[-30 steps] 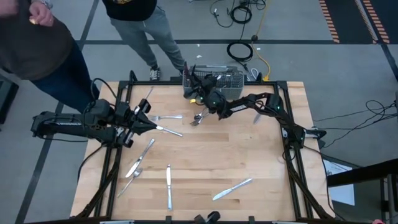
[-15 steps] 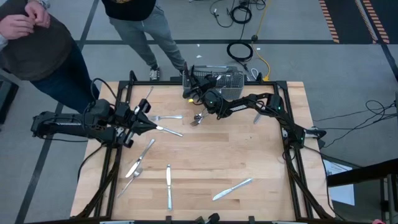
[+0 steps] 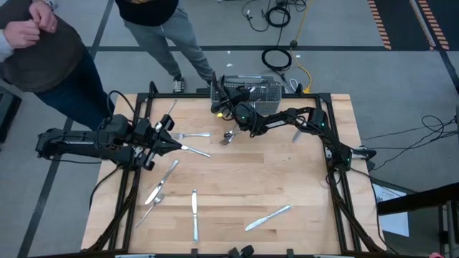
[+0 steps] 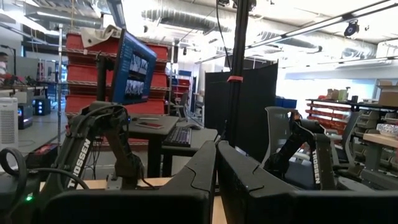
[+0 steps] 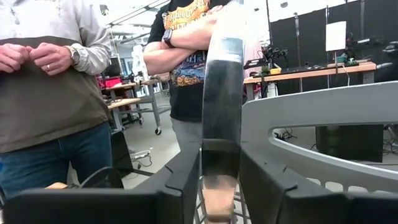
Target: Sort silverware
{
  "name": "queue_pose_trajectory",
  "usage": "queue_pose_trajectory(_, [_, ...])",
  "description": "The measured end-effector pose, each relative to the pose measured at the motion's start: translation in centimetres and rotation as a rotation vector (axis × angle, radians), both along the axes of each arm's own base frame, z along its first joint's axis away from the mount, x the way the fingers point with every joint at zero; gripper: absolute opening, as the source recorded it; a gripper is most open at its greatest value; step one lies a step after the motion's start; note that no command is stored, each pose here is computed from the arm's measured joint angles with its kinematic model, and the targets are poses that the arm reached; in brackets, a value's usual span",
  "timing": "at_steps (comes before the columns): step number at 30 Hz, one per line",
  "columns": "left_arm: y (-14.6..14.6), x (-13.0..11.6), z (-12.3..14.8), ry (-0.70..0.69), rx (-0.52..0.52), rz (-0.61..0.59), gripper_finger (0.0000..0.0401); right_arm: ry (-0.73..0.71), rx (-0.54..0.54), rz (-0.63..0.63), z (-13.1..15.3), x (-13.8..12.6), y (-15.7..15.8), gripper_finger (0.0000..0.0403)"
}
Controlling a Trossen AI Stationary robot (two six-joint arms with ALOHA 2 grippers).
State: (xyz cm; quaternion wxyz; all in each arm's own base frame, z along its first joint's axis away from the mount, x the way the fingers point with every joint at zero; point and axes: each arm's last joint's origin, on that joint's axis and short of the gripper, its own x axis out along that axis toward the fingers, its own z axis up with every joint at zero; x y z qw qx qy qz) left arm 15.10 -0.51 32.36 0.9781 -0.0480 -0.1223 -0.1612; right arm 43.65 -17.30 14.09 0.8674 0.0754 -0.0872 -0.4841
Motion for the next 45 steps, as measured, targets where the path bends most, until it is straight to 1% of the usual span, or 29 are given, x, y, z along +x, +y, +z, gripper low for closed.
queue_pose_trajectory(3, [0.0, 0.0, 0.0, 0.0, 0.0, 0.0, 0.0022, 0.0, 0.0, -0.001, 0.0, 0.0, 0.0, 0.0102])
queue_pose_trajectory(9, [0.0, 0.0, 0.0, 0.0, -0.001, 0.0, 0.0022, -0.005, -0.003, 0.003, 0.0, 0.0, 0.0, 0.0084])
queue_pose_trajectory(11, [0.0, 0.0, 0.0, -0.001, -0.002, -0.001, 0.0022, -0.022, -0.026, 0.002, 0.6, -0.1, 0.1, 0.0085])
queue_pose_trajectory(13, [0.0, 0.0, 0.0, 0.0, -0.012, -0.003, 0.0022, -0.005, -0.055, 0.004, 1.3, -0.1, 0.3, 0.0089])
queue_pose_trajectory(16, [0.0, 0.0, 0.1, 0.005, -0.043, -0.011, 0.0022, 0.037, -0.095, -0.01, 3.4, -0.4, 0.6, 0.01])
queue_pose_trajectory(21, [0.1, 0.0, 0.2, -0.001, -0.082, 0.003, 0.0022, 0.015, -0.188, -0.03, 10.3, -2.0, 1.0, 0.012])
queue_pose_trajectory(24, [0.1, -0.1, 0.6, -0.043, -0.088, 0.025, 0.0022, 0.096, -0.235, -0.031, 13.7, -3.2, 1.4, 0.0129])
queue_pose_trajectory(27, [0.2, -0.3, 1.0, -0.084, -0.1, 0.059, 0.0022, 0.169, -0.29, -0.003, 18.5, -5.6, 2.5, 0.0134])
queue_pose_trajectory(30, [0.3, -0.3, 1.2, -0.107, -0.108, 0.078, 0.0022, 0.241, -0.311, 0.039, 23.1, -9.0, 3.7, 0.0134])
queue_pose_trajectory(33, [0.4, -0.3, 1.2, -0.101, -0.137, 0.086, 0.0022, 0.341, -0.288, 0.13, 26.2, -13.1, 5.2, 0.0133])
queue_pose_trajectory(36, [0.4, -0.3, 1.2, -0.095, -0.164, 0.085, 0.0022, 0.392, -0.207, 0.257, 28.5, -18.2, 7.6, 0.0133])
queue_pose_trajectory(38, [0.4, -0.3, 1.1, -0.089, -0.165, 0.086, 0.0022, 0.462, -0.141, 0.354, 28.9, -21.2, 9.4, 0.0133])
queue_pose_trajectory(40, [0.4, -0.3, 1.0, -0.08, -0.165, 0.088, 0.0022, 0.545, -0.065, 0.465, 28.4, -23.5, 11.3, 0.0132])
queue_pose_trajectory(42, [0.4, -0.2, 1.0, -0.079, -0.169, 0.098, 0.0022, 0.623, 0.035, 0.581, 27.5, -25.1, 13.0, 0.0132])
queue_pose_trajectory(45, [0.5, -0.2, 1.0, -0.074, -0.176, 0.118, 0.0022, 0.737, 0.186, 0.719, 25.9, -26.4, 15.3, 0.0132])
